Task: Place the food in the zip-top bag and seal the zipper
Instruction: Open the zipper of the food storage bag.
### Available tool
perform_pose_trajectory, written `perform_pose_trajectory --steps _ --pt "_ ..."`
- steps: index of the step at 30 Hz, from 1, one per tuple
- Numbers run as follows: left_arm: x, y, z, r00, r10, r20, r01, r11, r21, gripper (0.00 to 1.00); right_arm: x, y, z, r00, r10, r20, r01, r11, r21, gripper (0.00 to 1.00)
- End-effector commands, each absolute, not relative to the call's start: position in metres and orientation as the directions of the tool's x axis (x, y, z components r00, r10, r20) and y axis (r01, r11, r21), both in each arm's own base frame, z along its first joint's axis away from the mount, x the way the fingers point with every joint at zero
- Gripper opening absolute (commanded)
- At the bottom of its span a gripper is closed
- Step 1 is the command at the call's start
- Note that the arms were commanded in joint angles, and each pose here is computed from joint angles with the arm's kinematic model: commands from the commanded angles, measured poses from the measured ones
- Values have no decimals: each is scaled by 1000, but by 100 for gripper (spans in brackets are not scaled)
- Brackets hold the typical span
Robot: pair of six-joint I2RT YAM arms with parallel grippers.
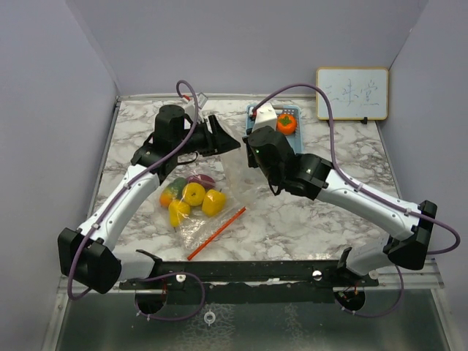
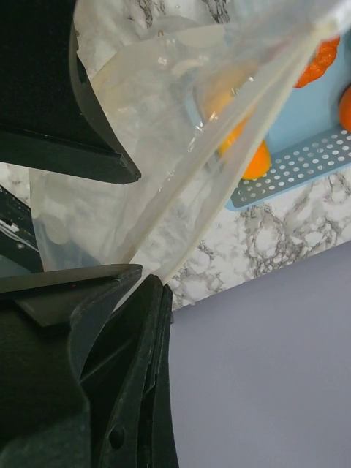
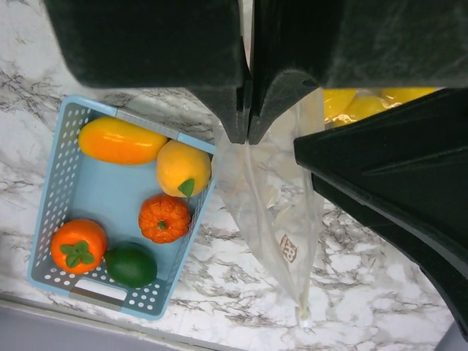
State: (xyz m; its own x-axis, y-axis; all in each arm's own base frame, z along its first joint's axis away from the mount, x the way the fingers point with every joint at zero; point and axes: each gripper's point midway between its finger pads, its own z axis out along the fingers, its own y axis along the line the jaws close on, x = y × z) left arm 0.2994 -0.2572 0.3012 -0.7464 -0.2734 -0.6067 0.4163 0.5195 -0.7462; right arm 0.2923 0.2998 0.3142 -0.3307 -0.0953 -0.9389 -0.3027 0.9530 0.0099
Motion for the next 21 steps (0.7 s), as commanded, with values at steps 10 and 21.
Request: perform_pose_trajectory --steps 10,21 --pt "305 -272 288 -780 -200 -593 400 570 -717 46 301 321 319 -275 -117 -954 -371 929 -7 2" --pt "320 -256 265 -773 -148 -617 351 710 -611 0 307 297 327 -230 -123 -965 -279 959 -56 2"
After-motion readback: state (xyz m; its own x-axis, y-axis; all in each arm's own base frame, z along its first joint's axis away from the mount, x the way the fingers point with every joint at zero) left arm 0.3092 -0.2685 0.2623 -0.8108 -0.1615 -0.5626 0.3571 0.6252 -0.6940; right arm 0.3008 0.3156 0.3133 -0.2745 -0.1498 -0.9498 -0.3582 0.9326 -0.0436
